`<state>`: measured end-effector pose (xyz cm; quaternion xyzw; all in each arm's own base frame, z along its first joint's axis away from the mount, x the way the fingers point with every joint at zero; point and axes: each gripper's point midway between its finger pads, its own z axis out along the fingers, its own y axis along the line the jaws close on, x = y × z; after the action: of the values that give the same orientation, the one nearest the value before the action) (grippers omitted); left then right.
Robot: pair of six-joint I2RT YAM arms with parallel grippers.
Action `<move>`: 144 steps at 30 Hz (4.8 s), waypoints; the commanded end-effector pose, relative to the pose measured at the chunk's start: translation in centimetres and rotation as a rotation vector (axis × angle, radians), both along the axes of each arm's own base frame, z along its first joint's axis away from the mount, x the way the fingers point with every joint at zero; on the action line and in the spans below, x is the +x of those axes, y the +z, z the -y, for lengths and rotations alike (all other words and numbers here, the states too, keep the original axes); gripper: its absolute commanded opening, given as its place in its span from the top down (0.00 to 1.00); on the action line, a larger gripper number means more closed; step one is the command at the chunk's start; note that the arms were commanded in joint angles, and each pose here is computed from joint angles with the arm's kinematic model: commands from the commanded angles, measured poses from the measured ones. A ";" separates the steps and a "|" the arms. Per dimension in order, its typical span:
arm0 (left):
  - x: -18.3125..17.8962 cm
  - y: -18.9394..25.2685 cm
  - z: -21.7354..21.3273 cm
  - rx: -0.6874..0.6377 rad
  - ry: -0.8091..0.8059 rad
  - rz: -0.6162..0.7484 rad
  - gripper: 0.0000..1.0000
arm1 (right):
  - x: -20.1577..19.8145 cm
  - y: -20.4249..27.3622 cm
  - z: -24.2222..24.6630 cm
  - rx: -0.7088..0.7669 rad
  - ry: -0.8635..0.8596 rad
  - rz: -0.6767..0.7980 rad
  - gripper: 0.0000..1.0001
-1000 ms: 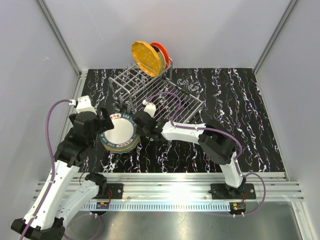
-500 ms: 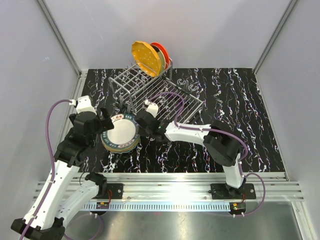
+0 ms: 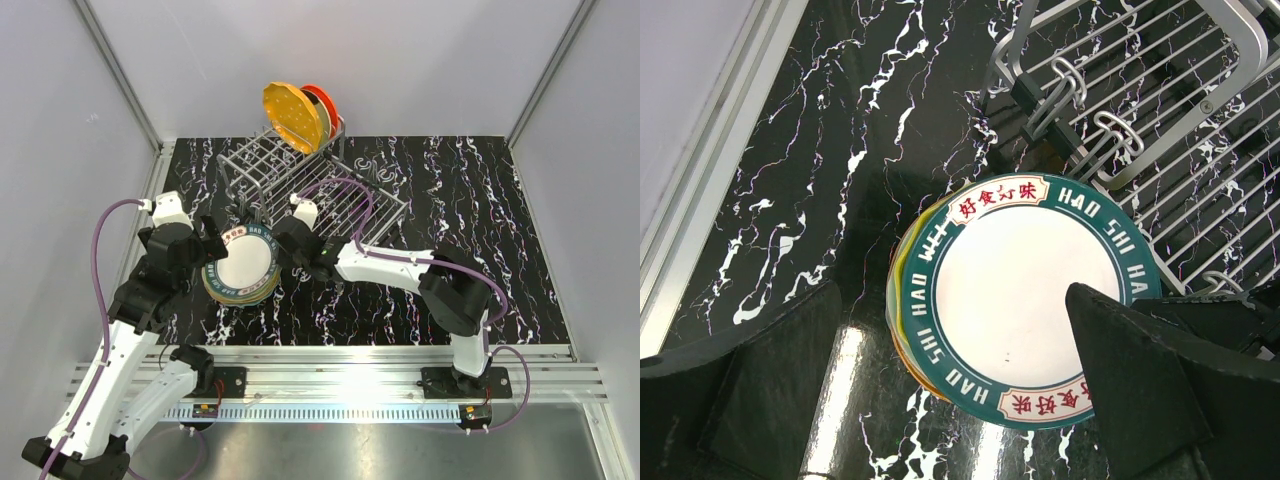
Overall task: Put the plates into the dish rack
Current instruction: Grab a plate with the right arm
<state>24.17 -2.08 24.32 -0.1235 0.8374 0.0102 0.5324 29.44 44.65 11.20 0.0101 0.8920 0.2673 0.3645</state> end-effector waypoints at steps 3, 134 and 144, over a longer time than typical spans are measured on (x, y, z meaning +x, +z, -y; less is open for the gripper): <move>0.7 0.8 0.4 -0.017 -0.007 0.038 0.01 | 0.0 3.7 -0.5 0.070 0.013 0.051 0.95; 0.6 0.7 0.7 -0.021 -0.022 0.036 0.01 | -1.5 11.8 4.6 0.359 0.027 0.080 1.00; 0.7 0.7 1.0 -0.028 -0.039 0.033 0.01 | -2.5 14.1 9.1 0.335 -0.043 0.141 1.00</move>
<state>24.35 -2.67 23.91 -0.1147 0.8439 0.0012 0.5241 26.54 37.02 20.91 0.0546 0.8401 0.3827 0.3805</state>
